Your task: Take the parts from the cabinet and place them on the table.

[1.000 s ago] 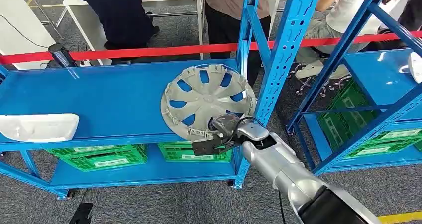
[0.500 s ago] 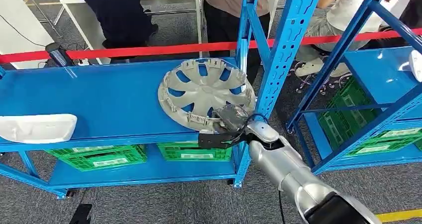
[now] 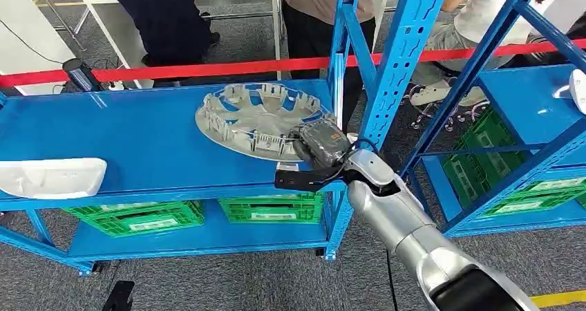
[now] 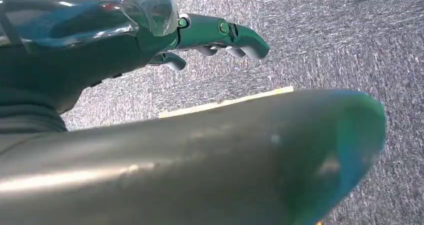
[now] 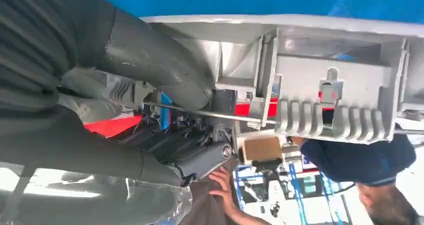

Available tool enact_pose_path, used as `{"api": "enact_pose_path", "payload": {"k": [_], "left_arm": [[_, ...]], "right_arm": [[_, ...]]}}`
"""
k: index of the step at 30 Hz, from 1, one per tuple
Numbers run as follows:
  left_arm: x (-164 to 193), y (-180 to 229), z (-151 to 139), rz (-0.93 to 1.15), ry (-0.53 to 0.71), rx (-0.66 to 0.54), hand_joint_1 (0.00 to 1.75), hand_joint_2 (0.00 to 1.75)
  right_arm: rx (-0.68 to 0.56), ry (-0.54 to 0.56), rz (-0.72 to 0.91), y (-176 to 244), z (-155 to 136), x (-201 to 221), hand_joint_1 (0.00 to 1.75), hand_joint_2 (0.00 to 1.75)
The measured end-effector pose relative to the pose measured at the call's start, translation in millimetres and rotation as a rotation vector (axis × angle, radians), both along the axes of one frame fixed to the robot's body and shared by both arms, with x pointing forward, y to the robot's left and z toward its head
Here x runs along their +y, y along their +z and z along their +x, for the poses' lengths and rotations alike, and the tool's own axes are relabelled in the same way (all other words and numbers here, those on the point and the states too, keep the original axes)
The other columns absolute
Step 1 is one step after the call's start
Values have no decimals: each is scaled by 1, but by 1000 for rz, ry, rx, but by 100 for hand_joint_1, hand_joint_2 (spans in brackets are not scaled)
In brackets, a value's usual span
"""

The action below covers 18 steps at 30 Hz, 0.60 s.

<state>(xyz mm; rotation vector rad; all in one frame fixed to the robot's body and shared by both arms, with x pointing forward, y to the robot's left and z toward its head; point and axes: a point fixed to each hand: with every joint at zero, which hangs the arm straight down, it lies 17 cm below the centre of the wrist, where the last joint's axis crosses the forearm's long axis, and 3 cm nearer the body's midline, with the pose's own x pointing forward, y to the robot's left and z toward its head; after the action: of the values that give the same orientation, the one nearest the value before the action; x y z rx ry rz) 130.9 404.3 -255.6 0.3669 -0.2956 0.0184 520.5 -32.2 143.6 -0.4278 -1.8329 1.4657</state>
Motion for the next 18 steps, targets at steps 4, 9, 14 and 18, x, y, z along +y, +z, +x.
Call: {"api": "enact_pose_path", "payload": {"k": [4,9,14,18], "left_arm": [[-1,-1,-1,-5,7,-3,0,0],[-3,-2,-3,-9,9,0,0,0],[-4,-2,-4,-11,9,3,0,0],[-4,-2,-4,-11,9,4,0,0]], "right_arm": [[-18,18,13,8,-2,6,175,175],[-27,24,19,13,-3,8,175,175],[-28,24,20,14,-3,8,175,175],[-30,23,28,16,-3,9,175,175]]}}
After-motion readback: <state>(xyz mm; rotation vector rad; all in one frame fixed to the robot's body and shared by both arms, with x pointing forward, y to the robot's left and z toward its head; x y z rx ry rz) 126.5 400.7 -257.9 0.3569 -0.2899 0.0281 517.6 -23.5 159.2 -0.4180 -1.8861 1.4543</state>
